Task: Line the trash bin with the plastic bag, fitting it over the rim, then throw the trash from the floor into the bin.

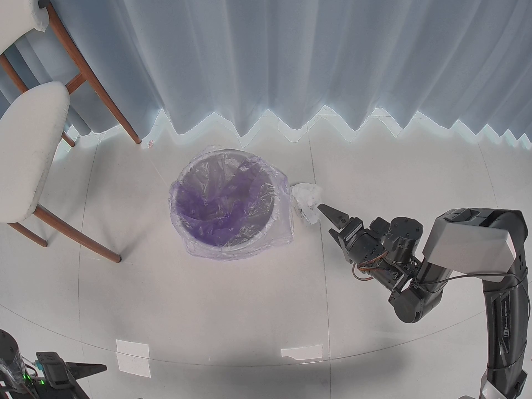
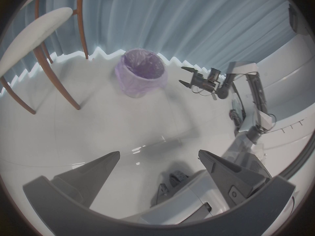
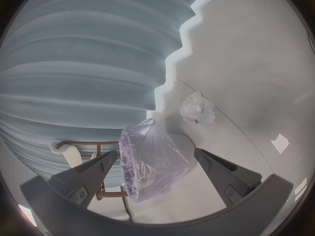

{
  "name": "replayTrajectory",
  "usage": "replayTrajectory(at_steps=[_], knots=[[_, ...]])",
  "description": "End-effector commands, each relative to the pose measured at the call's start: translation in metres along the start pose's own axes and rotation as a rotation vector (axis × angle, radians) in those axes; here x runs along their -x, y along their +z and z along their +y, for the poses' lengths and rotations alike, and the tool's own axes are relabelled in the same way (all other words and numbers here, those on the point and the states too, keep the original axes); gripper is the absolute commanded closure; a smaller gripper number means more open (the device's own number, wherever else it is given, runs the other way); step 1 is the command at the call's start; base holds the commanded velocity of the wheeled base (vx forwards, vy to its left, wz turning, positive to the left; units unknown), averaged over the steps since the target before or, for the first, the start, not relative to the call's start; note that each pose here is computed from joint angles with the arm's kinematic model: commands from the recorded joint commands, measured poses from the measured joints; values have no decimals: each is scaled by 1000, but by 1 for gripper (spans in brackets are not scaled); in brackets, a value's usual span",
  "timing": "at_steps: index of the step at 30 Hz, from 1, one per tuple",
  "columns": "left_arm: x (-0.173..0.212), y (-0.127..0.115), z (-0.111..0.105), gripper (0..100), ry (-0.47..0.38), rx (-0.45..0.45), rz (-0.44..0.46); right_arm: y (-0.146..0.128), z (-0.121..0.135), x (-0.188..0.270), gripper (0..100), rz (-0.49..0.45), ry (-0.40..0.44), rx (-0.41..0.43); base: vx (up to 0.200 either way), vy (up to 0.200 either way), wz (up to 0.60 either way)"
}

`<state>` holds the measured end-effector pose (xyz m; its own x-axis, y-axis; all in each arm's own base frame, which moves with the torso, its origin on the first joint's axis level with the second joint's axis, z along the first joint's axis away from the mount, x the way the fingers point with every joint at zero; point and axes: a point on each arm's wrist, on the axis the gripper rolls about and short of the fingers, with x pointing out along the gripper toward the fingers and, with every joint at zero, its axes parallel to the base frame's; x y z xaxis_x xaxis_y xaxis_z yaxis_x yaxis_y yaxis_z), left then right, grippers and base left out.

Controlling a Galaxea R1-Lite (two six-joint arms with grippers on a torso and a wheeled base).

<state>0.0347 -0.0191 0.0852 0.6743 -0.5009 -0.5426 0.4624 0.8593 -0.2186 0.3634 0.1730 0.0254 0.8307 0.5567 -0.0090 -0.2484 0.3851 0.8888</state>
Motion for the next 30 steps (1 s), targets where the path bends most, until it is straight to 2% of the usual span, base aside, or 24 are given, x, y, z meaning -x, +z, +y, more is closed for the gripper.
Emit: replayTrajectory(at_steps=[1, 9, 15, 19, 21, 22, 23, 24, 26, 27, 30], knots=[[13, -12, -3, 0, -86, -23, -67, 1, -1, -2, 0, -11, 15, 1, 0, 0, 0], [4, -10, -1, 0, -59, 12, 38, 1, -3, -3, 0, -12, 13, 2, 0, 0, 0], [4, -10, -2, 0, -80, -3, 41, 2, -3, -2, 0, -13, 12, 2, 0, 0, 0], [6, -9, -3, 0, -129, -26, 23, 1, -4, -2, 0, -12, 9, 2, 0, 0, 0], [10, 7, -7, 0, -143, -33, -45, -1, -6, -3, 0, -5, 4, 7, 0, 0, 0], [16, 27, -11, 0, -152, -37, -114, -1, -7, -3, 0, -5, 3, 16, 0, 0, 0], [16, 30, -11, 0, -154, -35, -123, -1, -7, -3, 0, -5, 3, 17, 0, 0, 0], [24, 64, -17, 0, -174, 17, -211, -1, -6, -3, 0, -3, 5, 51, 0, 0, 0], [26, 69, -18, 0, -179, 27, -221, -1, -6, -3, 0, -4, 7, 56, 0, 0, 0], [33, 99, -25, 0, -218, 68, -268, -3, -6, -3, 0, 1, 6, 88, 0, 0, 0], [20, 127, -29, 0, -234, 66, -240, -10, -6, -2, 0, 20, 0, 153, 0, 0, 0]])
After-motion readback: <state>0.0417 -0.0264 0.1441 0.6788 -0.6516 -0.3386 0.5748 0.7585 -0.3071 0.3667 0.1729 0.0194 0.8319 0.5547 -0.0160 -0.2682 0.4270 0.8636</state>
